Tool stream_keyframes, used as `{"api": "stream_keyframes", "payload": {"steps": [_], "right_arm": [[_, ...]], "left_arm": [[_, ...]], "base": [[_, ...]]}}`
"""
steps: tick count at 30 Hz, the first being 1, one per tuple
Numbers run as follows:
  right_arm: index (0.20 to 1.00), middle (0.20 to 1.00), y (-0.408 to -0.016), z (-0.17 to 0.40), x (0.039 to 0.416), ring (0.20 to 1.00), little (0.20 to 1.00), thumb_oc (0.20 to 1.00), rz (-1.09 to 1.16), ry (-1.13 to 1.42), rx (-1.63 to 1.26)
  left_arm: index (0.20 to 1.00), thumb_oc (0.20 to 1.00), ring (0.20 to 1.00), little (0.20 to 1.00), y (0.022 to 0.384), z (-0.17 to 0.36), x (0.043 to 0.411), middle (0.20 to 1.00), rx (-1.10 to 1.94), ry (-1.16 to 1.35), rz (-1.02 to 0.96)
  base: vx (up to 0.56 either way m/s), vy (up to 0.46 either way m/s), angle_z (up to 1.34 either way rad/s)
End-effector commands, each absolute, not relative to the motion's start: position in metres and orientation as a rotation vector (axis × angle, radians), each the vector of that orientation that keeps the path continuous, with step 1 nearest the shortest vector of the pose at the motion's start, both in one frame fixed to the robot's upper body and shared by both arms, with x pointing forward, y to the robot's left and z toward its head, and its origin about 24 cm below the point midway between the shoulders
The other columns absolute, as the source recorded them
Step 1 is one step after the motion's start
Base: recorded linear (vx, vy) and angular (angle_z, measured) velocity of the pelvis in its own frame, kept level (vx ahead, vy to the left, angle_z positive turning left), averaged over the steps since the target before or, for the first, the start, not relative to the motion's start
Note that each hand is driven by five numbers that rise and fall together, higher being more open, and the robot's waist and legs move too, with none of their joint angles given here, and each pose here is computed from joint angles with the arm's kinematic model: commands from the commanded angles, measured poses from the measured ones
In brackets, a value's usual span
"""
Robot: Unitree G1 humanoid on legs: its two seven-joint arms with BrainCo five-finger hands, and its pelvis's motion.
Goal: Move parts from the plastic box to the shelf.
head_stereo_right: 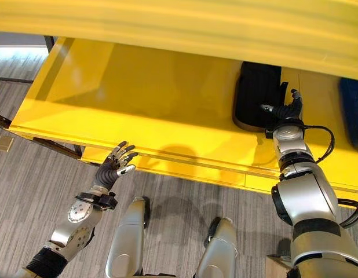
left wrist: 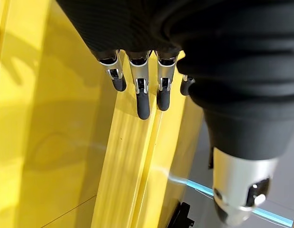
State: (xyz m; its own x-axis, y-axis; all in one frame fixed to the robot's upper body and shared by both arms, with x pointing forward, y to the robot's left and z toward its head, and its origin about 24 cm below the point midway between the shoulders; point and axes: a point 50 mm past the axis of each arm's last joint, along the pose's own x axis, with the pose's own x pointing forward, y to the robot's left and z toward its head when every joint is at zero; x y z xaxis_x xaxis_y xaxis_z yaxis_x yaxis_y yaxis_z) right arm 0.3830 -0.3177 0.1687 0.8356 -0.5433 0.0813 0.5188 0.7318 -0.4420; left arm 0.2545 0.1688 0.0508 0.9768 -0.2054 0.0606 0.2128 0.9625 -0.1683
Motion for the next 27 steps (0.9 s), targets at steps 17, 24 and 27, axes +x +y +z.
{"api": "stream_keyframes", "payload": {"steps": [17, 24, 27], "right_arm": [[1.000, 1.000, -0.291, 0.287, 0.379, 1.000, 1.000, 1.000, -0.538, -0.440, -0.749], [1.000, 1.000, -0.276, 0.282, 0.355, 1.000, 1.000, 1.000, -0.494, -0.600, -0.809], [1.000, 1.000, -0.278, 0.259, 0.338, 1.000, 1.000, 1.000, -0.512, -0.609, -0.870]], "left_arm": [[1.000, 1.000, 1.000, 1.000, 0.191, 0.075, 0.250, 1.000, -0.178, -0.178, -0.135], [1.000, 1.000, 1.000, 1.000, 0.201, 0.076, 0.249, 1.000, -0.165, -0.189, -0.096], [1.000, 1.000, 1.000, 1.000, 0.206, 0.075, 0.247, 1.000, -0.148, -0.188, -0.076]], "base": [[-0.01, -0.001, -0.05], [0.01, -0.013, -0.07], [0.05, -0.032, 0.07]]}}
